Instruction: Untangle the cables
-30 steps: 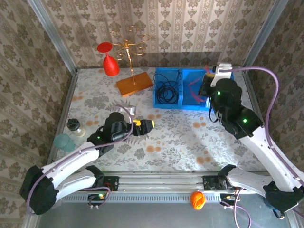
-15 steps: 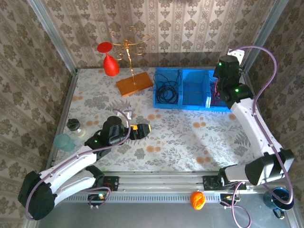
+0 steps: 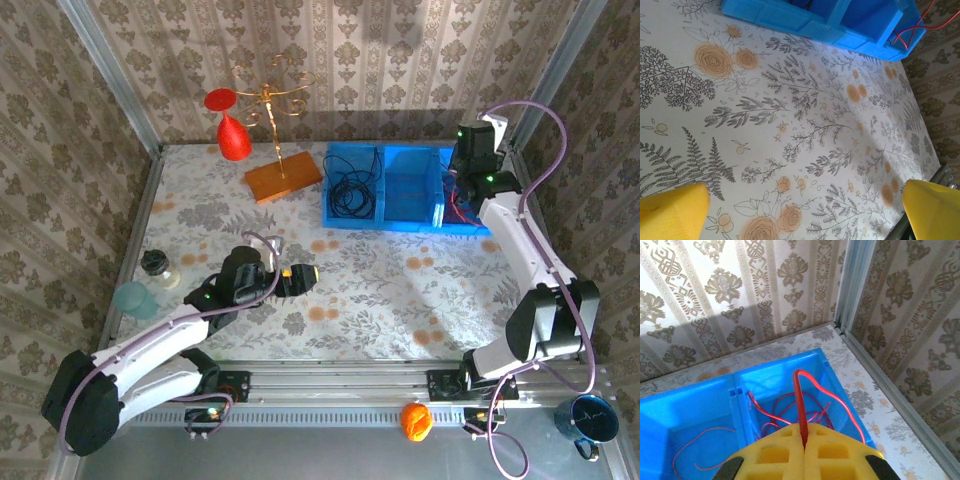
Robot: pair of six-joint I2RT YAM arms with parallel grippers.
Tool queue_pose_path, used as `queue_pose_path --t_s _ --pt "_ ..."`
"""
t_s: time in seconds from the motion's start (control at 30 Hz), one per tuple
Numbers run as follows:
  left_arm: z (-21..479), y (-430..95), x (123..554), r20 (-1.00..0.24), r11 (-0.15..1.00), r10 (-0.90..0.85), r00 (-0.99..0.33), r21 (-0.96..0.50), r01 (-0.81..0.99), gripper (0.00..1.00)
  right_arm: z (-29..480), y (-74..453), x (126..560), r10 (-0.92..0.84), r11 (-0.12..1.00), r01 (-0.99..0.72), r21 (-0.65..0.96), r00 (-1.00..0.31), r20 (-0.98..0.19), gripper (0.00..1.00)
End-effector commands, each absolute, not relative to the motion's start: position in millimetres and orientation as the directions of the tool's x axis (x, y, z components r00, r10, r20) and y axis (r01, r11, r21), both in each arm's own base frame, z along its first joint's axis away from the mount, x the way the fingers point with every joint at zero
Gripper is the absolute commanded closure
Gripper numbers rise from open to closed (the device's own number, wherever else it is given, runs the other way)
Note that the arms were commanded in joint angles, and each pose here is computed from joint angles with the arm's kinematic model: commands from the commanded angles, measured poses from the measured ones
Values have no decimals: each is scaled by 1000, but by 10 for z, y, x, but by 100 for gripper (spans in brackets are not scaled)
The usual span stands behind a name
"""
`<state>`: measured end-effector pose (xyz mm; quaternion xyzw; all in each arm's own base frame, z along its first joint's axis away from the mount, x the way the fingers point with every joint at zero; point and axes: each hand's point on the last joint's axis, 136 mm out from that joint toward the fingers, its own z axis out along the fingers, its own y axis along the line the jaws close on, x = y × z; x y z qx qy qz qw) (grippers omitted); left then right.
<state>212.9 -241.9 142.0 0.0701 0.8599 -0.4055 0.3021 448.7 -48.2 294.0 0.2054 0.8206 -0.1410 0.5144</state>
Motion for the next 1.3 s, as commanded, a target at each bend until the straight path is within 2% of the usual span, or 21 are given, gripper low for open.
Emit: queue_pose_path --t_s 0.0,0.53,0.57,0.6,0.7,0.8,1.1,1.13,1.2,1.27 --pt "1607 -2465 2197 -600 631 -152 -785 -671 390 0 2861 -462 4565 212 880 475 17 -359 -909 100" --pt "1534 -2448 2272 -585 646 -142 -799 -666 374 0 2097 -559 5064 251 872 489 13 -424 -870 98" --pt "1532 -2448 2280 -584 646 -141 -800 -666 373 0 2050 -556 5100 256 873 488 14 -434 -864 91" --pt "1524 -2447 2288 -581 646 -140 -802 -667 371 0 2014 -566 5117 261 870 493 7 -448 -855 77" --pt "1546 -2425 2309 -583 648 -138 -801 -664 371 0 1919 -580 5082 304 860 510 33 -459 -835 50" --pt "1612 -2383 2333 -598 663 -129 -791 -646 380 0 1948 -561 4962 320 861 505 60 -446 -836 40" --pt "1946 -2195 2402 -683 763 -32 -730 -489 423 0 2632 -356 4237 391 877 420 235 -336 -857 25" --pt "1983 -2160 2417 -693 778 -22 -721 -465 422 0 2694 -312 4138 392 881 403 248 -328 -860 21" --pt "2102 -2051 2459 -722 821 12 -692 -388 419 0 2744 -189 3877 398 890 362 276 -324 -859 0" --pt "2208 -1849 2536 -750 888 20 -661 -290 357 0 2792 -43 3640 389 905 304 296 -316 -866 0"
